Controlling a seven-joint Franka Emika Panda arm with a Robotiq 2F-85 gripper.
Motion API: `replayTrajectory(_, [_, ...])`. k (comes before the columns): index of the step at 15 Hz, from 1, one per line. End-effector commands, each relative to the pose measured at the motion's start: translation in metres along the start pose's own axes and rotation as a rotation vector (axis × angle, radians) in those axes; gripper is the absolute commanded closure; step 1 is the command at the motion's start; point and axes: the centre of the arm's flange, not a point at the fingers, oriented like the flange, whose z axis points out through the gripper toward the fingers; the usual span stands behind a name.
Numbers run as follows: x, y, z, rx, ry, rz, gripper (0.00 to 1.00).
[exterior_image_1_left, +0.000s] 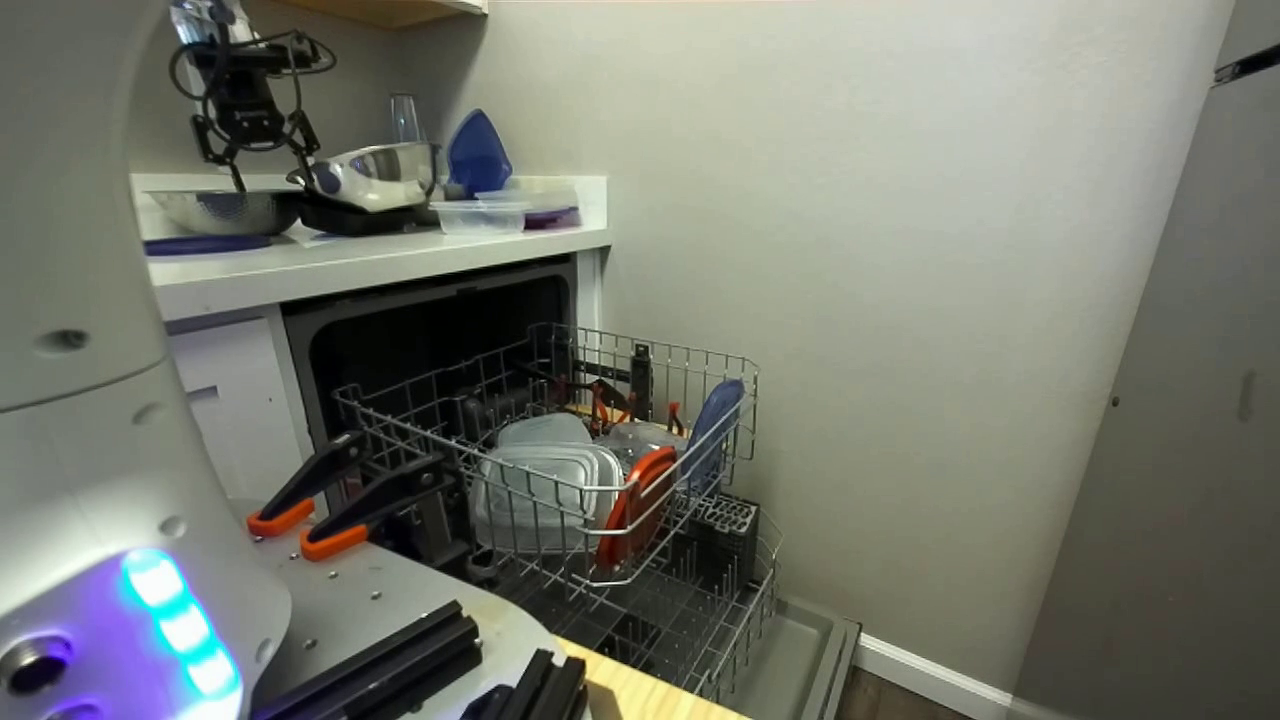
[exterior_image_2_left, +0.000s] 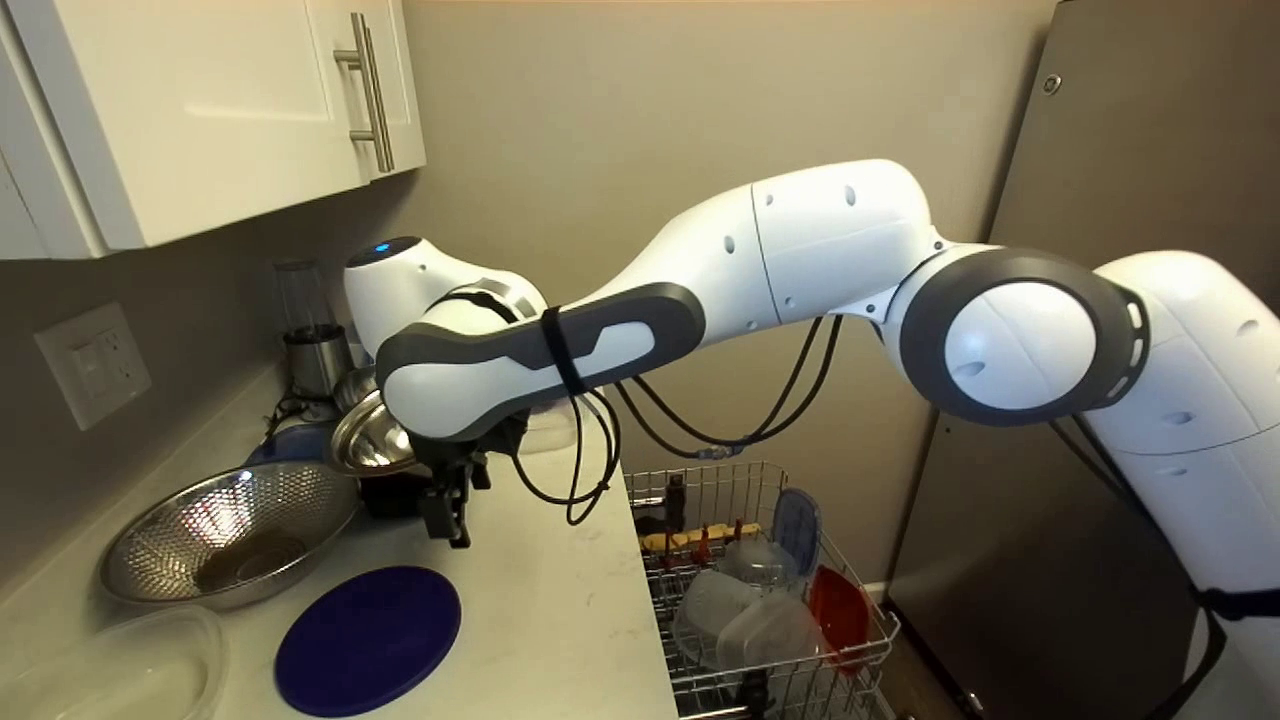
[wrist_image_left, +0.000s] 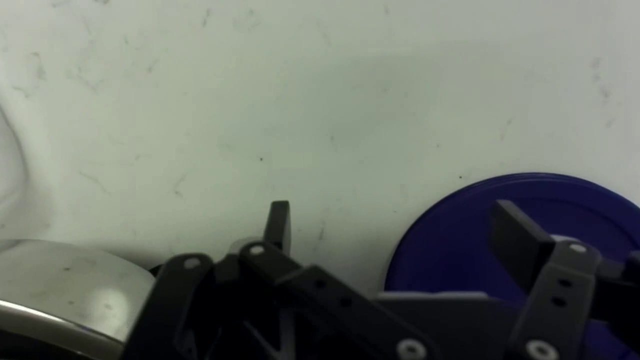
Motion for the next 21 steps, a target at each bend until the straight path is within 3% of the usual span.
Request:
replayTrajectory(1, [0.030, 0.009, 0.004, 0.045, -0.033, 0.013, 0.00])
replayTrajectory(9, [0.032, 0.013, 0.024, 0.218, -0.197, 0.241, 0.00])
replayTrajectory(10, [0.030, 0.012, 0.023, 0.231, -0.192, 0.204, 0.00])
replayTrajectory(11, [0.009, 0.007, 0.030, 0.195, -0.181, 0.205, 0.00])
replayTrajectory(18, [0.013, 0.008, 0.030, 0.207, -0.178, 0.210, 0.00])
replayTrajectory(21, [0.029, 0.000, 0.042, 0.226, -0.149, 0.191, 0.00])
